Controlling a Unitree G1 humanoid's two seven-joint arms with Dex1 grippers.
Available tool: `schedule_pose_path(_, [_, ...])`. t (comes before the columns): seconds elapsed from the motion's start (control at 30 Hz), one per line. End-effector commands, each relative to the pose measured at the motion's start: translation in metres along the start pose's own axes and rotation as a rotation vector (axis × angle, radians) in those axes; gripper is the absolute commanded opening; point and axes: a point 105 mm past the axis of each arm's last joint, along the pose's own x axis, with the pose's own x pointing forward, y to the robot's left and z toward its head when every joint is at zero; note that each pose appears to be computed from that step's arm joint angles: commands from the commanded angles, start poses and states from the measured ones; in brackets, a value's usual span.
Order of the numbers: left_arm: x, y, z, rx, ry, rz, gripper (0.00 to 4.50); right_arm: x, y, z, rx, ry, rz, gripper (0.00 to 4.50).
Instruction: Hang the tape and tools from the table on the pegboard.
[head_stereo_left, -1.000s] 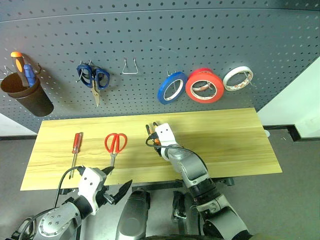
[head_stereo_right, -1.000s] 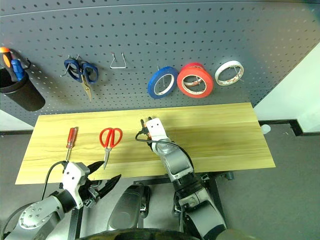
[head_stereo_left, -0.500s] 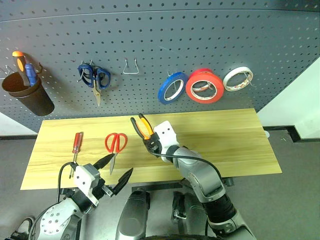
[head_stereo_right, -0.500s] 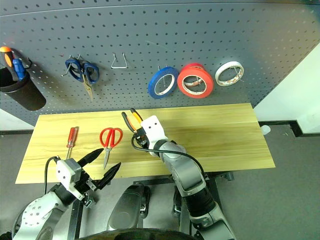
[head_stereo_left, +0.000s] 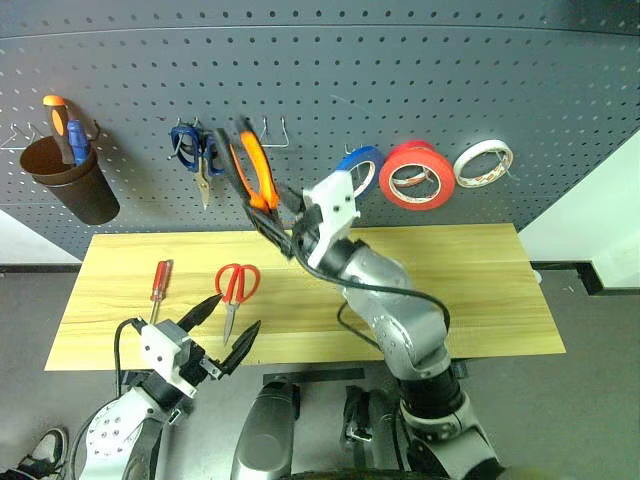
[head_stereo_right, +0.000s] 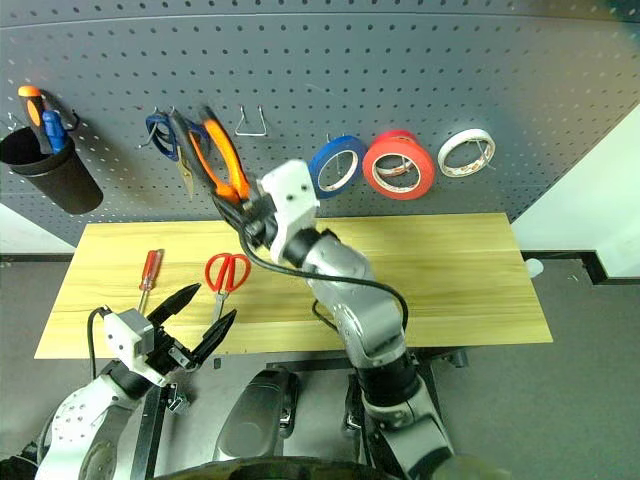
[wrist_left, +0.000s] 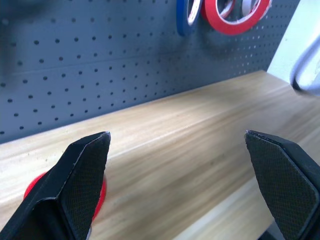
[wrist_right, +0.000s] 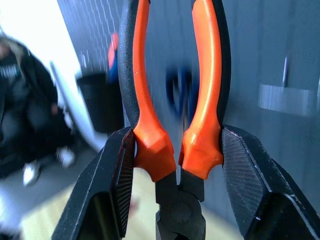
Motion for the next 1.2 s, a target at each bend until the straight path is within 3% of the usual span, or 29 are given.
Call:
schedule_pose_path(0.03, [0.000, -0.001, 0.004, 0.012, -0.029, 0.008, 4.50, 0.019, -0.004, 0.032, -0.035, -0.141, -0.033, 2.17])
schedule_pose_path(0.4, [0.002, -0.005, 0.008, 0.013, -0.047, 0.009, 4.50, 0.061, -0.023, 0.022, -0.102, -0.153, -0.096, 2.17])
schedule_pose_path(0.57, [-0.001, -0.005, 0.006, 0.011, -0.040, 0.013, 4.50, 0.064, -0.028, 0.024, -0.116, -0.164, -0.100, 2.17])
schedule_pose_path(0.8, [0.001, -0.004, 0.006, 0.011, -0.038, 0.013, 4.50, 0.061, -0.024, 0.052, -0.161, -0.310, -0.128, 2.17])
schedule_pose_path(1.2, [0.002, -0.007, 0.008, 0.010, -0.042, 0.007, 4.50, 0.084, -0.023, 0.050, -0.270, -0.350, -0.196, 2.17])
